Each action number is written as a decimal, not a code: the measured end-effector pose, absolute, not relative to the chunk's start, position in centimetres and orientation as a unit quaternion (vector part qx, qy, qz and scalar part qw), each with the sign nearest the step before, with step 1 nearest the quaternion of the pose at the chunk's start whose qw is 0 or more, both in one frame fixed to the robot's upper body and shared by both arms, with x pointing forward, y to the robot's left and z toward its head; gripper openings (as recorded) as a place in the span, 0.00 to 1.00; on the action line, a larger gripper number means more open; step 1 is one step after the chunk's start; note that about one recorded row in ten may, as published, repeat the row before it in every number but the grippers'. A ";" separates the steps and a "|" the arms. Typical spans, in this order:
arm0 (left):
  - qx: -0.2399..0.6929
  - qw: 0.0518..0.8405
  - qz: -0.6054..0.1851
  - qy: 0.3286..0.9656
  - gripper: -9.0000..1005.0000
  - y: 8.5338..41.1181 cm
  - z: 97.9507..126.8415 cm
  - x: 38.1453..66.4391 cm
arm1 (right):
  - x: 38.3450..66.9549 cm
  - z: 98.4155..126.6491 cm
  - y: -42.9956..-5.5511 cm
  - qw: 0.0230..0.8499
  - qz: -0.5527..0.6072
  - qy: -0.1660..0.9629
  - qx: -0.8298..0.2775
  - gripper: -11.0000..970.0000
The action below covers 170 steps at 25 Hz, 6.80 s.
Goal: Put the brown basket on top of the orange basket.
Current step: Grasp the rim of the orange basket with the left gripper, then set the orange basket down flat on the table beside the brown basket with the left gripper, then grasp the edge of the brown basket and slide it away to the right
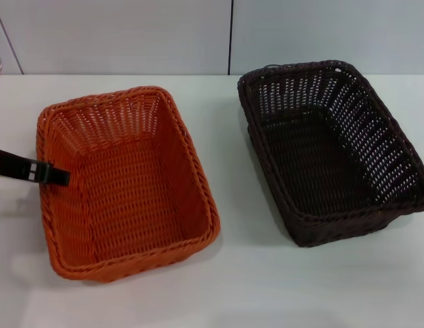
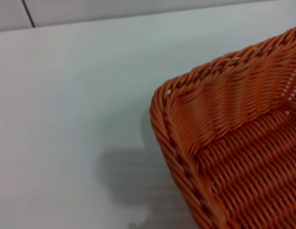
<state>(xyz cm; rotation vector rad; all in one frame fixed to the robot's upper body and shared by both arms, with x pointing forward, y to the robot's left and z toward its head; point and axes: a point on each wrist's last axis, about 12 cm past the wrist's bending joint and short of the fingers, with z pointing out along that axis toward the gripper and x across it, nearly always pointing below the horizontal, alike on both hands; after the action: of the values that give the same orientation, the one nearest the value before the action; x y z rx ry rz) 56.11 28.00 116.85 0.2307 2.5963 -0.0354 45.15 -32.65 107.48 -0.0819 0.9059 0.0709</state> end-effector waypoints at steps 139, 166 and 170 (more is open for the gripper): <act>0.573 0.356 -0.005 0.738 0.21 15.9 120.7 62.2 | 45.1 107.9 -32.4 0.903 0.046 0.423 -0.049 0.85; 0.277 0.725 0.062 0.627 0.78 21.4 125.9 57.9 | 45.3 107.8 -32.5 0.900 0.039 0.431 -0.047 0.85; 0.181 0.790 0.095 0.579 0.78 23.2 123.8 55.5 | 45.8 107.8 -32.4 0.898 0.040 0.435 -0.047 0.85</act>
<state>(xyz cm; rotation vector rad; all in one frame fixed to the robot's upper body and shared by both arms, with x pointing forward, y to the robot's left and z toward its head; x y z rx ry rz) 55.49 23.21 123.76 0.3896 1.2460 0.2051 45.76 -32.42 107.79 -0.0976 0.9018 0.0836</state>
